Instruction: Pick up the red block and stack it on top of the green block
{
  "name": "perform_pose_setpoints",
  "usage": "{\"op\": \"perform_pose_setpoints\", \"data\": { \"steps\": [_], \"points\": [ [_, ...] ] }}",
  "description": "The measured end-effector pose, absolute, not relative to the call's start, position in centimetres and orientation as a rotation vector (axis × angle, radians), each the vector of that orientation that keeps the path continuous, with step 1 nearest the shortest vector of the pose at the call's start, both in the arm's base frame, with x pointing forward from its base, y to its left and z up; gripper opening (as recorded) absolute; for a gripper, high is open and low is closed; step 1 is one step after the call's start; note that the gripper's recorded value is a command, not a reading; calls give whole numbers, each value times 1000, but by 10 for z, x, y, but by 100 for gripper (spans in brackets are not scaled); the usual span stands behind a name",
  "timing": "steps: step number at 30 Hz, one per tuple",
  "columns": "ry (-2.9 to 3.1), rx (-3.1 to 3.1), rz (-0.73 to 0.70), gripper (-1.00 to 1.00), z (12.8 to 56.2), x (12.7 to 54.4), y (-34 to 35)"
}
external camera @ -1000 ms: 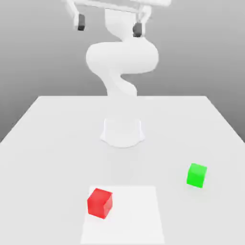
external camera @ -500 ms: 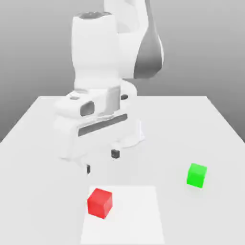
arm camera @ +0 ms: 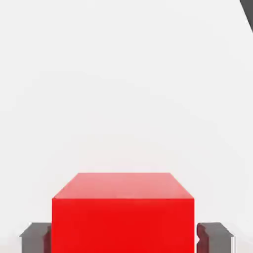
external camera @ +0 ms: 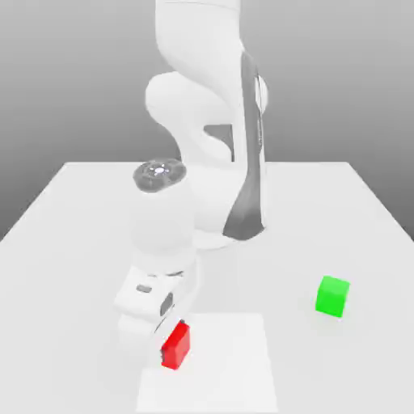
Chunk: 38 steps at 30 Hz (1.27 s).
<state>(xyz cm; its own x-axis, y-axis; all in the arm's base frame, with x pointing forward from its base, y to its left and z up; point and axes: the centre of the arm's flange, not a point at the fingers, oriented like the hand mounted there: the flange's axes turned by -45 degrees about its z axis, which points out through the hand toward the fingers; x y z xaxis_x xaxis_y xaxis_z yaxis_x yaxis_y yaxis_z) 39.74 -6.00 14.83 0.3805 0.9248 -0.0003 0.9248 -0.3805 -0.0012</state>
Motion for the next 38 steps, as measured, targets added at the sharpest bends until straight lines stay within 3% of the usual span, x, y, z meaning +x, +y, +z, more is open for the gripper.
{"op": "perform_pose_setpoints", "data": {
  "steps": [3,9,18,28,35,36,38],
  "points": [
    [-1748,-2609,1,-100,147,397,-60],
    [-1750,-2607,1,-100,202,397,-59],
    [-2089,-2330,-3,-100,227,369,99],
    [-2400,-2023,2,-100,245,275,228],
    [-2433,-1987,3,-100,190,264,239],
    [-2432,-1988,3,100,184,264,239],
    [-2430,-1991,3,100,184,264,238]
  ]
}}
